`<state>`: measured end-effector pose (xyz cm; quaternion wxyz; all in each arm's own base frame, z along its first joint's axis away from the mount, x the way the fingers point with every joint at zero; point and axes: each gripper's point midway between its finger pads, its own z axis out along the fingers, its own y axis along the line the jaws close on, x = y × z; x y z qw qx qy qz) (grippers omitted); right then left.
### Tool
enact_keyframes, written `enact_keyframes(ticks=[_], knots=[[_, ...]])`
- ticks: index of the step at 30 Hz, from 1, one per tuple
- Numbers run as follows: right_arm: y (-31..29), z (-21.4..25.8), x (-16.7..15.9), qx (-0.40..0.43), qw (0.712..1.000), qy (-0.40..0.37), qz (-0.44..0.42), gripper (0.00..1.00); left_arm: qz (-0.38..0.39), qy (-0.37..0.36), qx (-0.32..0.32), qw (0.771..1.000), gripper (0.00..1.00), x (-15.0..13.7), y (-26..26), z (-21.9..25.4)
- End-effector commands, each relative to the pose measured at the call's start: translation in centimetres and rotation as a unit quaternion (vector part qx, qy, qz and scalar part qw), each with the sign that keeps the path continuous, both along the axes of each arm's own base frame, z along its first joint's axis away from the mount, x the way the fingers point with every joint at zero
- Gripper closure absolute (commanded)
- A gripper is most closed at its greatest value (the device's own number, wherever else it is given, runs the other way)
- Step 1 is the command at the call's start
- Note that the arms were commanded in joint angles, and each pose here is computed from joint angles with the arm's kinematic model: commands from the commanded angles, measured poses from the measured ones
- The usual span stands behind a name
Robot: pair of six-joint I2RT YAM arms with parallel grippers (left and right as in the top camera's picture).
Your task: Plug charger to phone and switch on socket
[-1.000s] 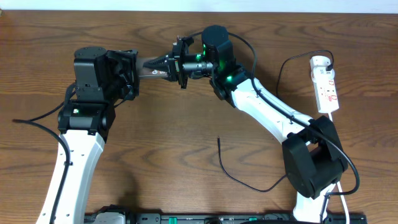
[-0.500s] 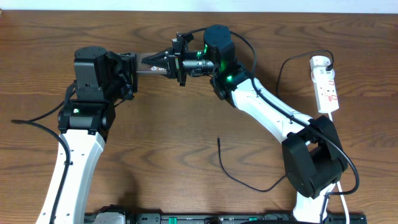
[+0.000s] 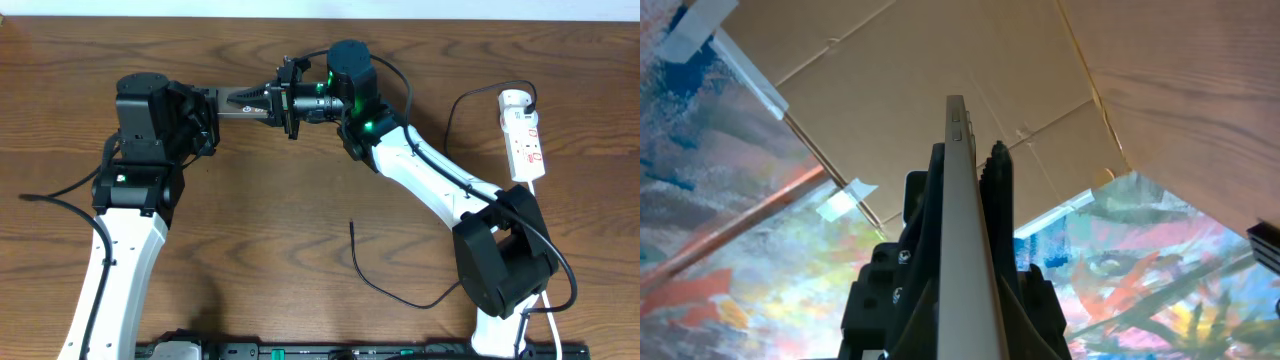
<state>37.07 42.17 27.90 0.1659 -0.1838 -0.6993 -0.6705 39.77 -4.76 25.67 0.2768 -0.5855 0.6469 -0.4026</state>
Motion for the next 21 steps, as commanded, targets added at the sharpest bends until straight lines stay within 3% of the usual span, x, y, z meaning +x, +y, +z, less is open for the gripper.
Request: enact_keyframes(ticks=[1,9,13,18,21], knots=[[1.03,2.11,-2.93,0.020,0.996,-0.059,0.058,0.99,-0.016,-0.003,0.012,1.000,0.92,0.08,-0.29,0.38],[1.02,2.13,-2.92,0.020,0.996,-0.063,0.058,0.97,-0.017,-0.003,0.011,1.000,0.92,0.07,-0.36,0.39],[0.98,2.12,-2.86,0.020,0.996,-0.063,0.057,0.68,-0.017,-0.004,0.011,1.000,0.93,0.09,-0.35,0.42],[0.91,2.13,-2.78,0.020,0.996,-0.070,0.056,0.18,-0.017,-0.007,0.011,1.000,0.93,0.17,-0.36,0.55],[0.75,2.13,-2.58,0.020,0.996,-0.070,0.054,0.01,-0.017,-0.007,0.011,1.000,0.93,0.17,-0.34,0.55]])
